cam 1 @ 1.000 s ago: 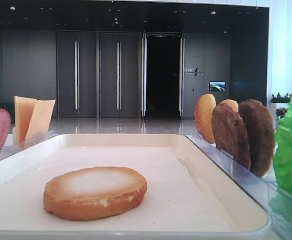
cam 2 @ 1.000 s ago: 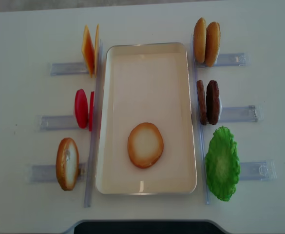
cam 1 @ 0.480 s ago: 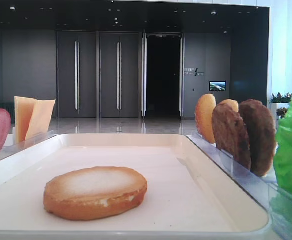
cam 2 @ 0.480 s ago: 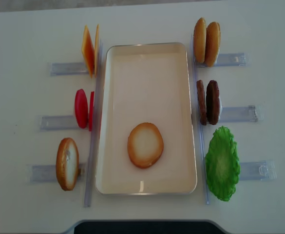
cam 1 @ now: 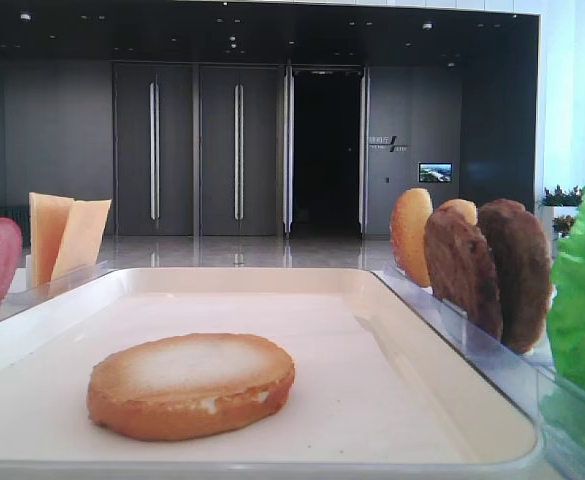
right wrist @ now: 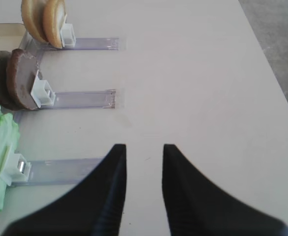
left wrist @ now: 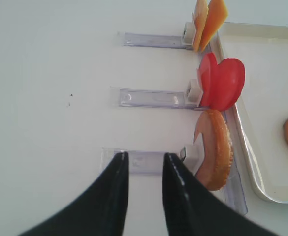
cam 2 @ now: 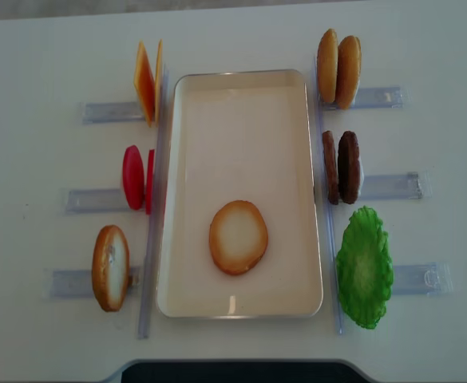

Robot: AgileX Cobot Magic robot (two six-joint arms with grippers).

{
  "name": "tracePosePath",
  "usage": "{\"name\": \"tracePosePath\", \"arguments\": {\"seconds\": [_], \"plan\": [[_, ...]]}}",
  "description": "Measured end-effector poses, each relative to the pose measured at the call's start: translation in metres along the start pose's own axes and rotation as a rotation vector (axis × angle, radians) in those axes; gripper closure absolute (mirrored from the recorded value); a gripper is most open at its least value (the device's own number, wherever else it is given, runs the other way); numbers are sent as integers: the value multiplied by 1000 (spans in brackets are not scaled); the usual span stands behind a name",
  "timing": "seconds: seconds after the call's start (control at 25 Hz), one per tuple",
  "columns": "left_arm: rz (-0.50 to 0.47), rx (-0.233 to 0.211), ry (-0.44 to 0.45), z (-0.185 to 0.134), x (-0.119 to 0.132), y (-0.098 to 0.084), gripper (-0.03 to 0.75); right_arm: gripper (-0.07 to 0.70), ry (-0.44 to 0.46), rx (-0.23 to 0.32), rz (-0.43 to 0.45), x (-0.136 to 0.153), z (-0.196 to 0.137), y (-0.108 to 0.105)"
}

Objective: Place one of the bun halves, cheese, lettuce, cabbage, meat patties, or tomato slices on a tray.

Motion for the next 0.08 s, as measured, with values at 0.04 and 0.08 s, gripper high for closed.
{"name": "tracePosePath", "arguments": {"seconds": [0.04, 0.08], "plan": [[0, 0, 0, 0, 0, 0, 533, 423, 0, 0, 0, 0, 0, 0], [0, 0, 0, 0, 0, 0, 533, 422, 0, 0, 0, 0, 0, 0]]}}
Point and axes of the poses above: a point on each arm's last joint axis where the gripper is mounted, x pointing out along that axis toward the gripper, y along the wrist's bending axis when the last joint is at zero, z = x × y, the point moved 6 cm from there along x, pointing out along that axis toward the gripper, and after that the axes turned 12 degrees about -x, right-handed, at the moved point
